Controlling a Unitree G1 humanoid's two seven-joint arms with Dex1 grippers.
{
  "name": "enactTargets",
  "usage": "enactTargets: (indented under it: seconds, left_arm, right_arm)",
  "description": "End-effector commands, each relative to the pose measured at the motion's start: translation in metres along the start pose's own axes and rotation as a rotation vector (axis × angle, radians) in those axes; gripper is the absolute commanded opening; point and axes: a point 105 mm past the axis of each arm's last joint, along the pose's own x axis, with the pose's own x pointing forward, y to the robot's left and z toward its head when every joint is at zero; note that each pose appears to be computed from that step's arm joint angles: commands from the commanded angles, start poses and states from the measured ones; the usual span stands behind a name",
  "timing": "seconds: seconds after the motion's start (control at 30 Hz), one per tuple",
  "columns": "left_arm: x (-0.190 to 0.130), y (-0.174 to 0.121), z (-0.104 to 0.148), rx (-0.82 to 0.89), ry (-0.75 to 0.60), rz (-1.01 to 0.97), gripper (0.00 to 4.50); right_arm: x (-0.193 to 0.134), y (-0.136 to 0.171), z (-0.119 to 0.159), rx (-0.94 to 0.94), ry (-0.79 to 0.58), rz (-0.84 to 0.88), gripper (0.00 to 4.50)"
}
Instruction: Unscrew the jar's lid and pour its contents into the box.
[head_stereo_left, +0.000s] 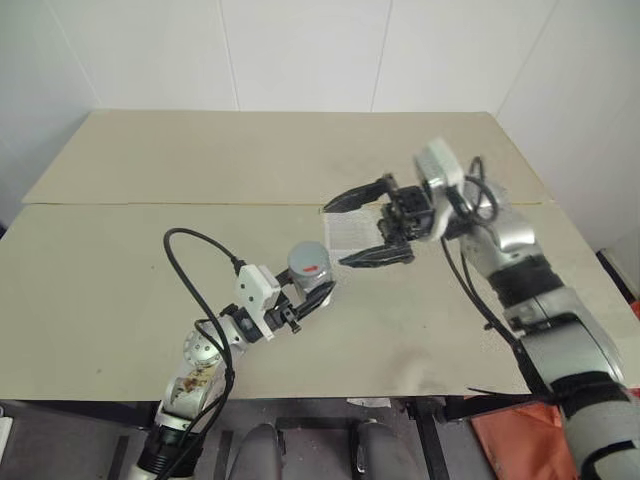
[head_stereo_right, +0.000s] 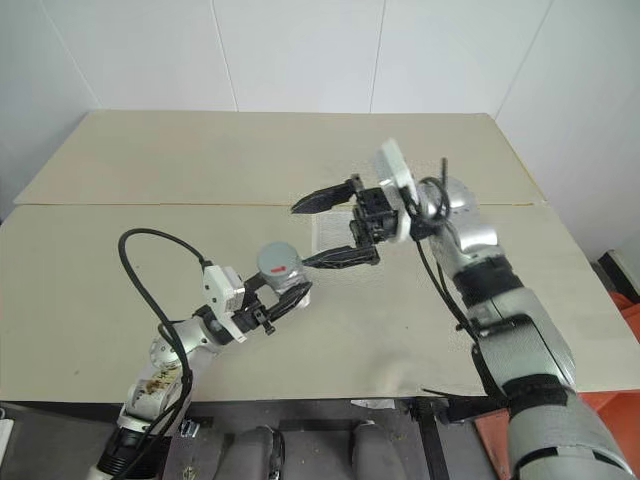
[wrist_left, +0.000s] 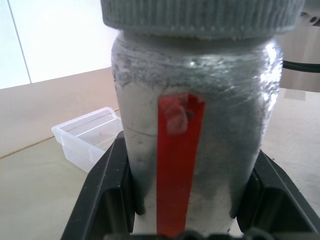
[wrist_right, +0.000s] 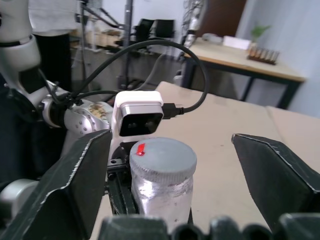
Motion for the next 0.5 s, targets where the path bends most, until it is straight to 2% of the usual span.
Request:
enactTargets:
  seconds: [0.03, 0.17, 0.3, 0.4, 0.5]
  left_arm:
    - [0.001, 0.011, 0.004, 0.028, -0.009, 0.046, 2.10]
    - [0.002, 0.017, 0.002, 0.029, 0.005, 0.066, 2.10]
    - [0.005, 0.019, 0.000, 0.045, 0.024, 0.045, 2.10]
    - [0.007, 0.023, -0.001, 0.063, 0.029, 0.058, 2.10]
    - [0.010, 0.026, -0.001, 0.067, 0.024, 0.071, 2.10]
  right_arm:
    - [-0.003, 0.010, 0.009, -0.085, 0.031, -0.236, 4.43]
    - [0.003, 0.025, 0.007, -0.138, 0.054, -0.412, 4.43]
    - [0.021, 0.025, 0.017, -0.112, -0.029, -0.702, 4.43]
    - [0.034, 0.038, 0.025, -0.120, -0.051, -0.737, 4.43]
    - [0.043, 0.044, 0.018, -0.104, 0.006, -0.747, 4.43]
